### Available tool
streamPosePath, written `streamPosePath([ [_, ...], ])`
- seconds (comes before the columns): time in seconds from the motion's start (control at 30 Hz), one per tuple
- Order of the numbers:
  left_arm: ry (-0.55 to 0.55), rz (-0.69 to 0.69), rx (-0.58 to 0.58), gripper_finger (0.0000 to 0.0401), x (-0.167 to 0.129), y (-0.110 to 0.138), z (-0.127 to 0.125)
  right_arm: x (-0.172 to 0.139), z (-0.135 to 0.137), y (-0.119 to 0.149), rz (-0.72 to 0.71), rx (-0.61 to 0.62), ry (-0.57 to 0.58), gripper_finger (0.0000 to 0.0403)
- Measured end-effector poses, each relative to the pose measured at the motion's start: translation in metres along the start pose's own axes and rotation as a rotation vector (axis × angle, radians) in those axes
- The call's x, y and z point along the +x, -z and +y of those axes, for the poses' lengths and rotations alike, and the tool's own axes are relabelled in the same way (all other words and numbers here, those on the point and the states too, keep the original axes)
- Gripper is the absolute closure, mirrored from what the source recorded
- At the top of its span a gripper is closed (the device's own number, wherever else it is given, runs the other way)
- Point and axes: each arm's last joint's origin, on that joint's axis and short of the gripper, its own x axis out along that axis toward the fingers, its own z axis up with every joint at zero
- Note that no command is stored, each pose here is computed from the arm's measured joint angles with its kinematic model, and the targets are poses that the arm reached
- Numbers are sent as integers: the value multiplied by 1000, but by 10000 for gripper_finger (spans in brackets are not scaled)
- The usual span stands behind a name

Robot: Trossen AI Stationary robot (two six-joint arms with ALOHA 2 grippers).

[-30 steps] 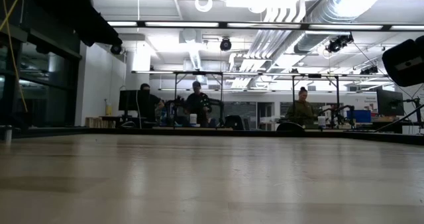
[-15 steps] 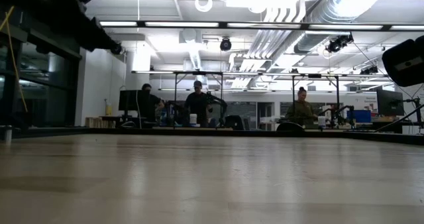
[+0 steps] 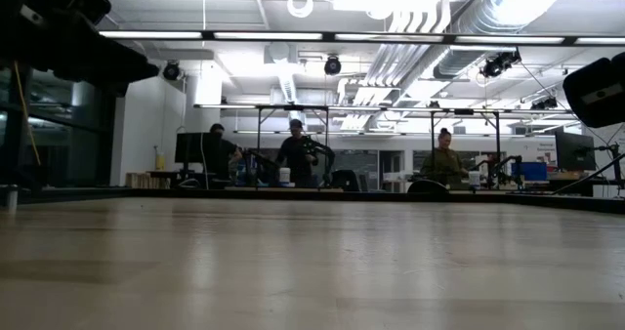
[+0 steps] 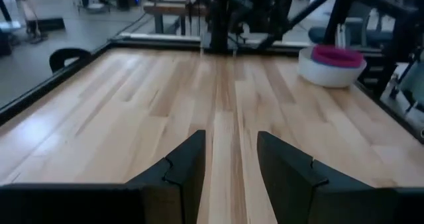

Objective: Nest bowls inside each other
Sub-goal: Return to Home Position

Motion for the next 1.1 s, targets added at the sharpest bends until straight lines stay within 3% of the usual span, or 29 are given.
streamPosePath([
  [0.3,23,-88,11,265,0,18,1,0,0,0,0,0,0,233],
  [1.1,50,-51,71,265,0,25,1,0,0,0,0,0,0,233],
])
